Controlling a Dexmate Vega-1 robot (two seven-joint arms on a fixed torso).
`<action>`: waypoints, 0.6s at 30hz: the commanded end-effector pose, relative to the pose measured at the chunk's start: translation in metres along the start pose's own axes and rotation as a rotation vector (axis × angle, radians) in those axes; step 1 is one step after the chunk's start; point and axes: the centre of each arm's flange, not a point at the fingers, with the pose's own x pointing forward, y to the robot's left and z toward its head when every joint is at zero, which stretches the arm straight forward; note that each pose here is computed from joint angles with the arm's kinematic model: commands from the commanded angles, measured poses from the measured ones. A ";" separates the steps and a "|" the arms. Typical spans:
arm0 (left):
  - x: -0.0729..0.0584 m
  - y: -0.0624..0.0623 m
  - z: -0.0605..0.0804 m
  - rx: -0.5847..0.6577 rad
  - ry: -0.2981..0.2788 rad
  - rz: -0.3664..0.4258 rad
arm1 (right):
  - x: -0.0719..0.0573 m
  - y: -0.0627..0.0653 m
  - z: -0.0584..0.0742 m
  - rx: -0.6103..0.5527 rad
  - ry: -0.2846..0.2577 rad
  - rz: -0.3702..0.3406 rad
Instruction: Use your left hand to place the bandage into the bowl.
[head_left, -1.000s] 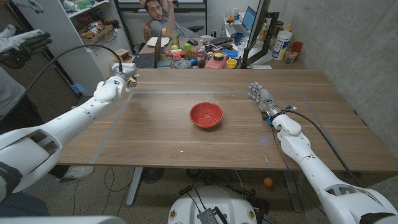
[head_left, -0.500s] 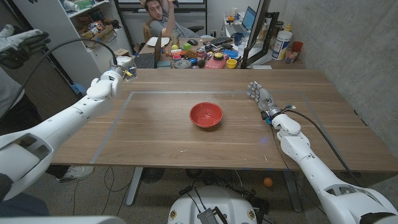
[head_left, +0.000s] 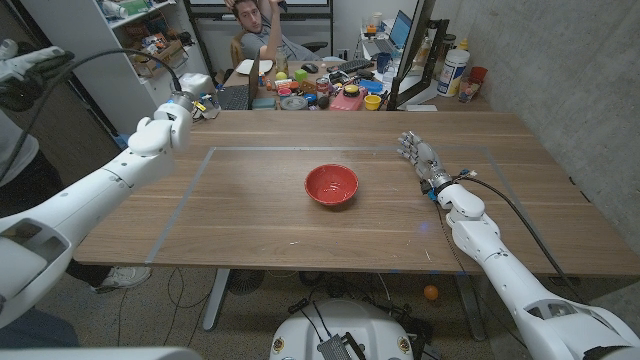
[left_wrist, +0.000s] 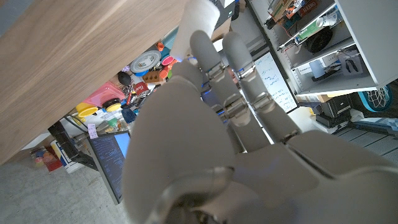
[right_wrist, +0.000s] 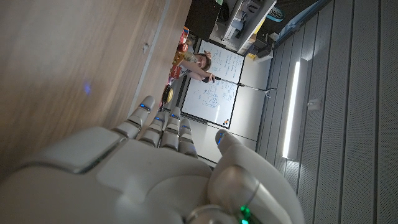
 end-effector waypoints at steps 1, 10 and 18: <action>-0.003 0.017 0.008 -0.048 -0.041 0.042 | -0.009 -0.003 0.003 -0.018 -0.007 -0.003; 0.000 0.027 0.026 -0.060 -0.096 0.044 | -0.021 -0.007 0.006 -0.040 -0.014 -0.017; 0.001 0.036 0.041 -0.072 -0.152 0.050 | -0.032 -0.011 0.008 -0.047 -0.019 -0.031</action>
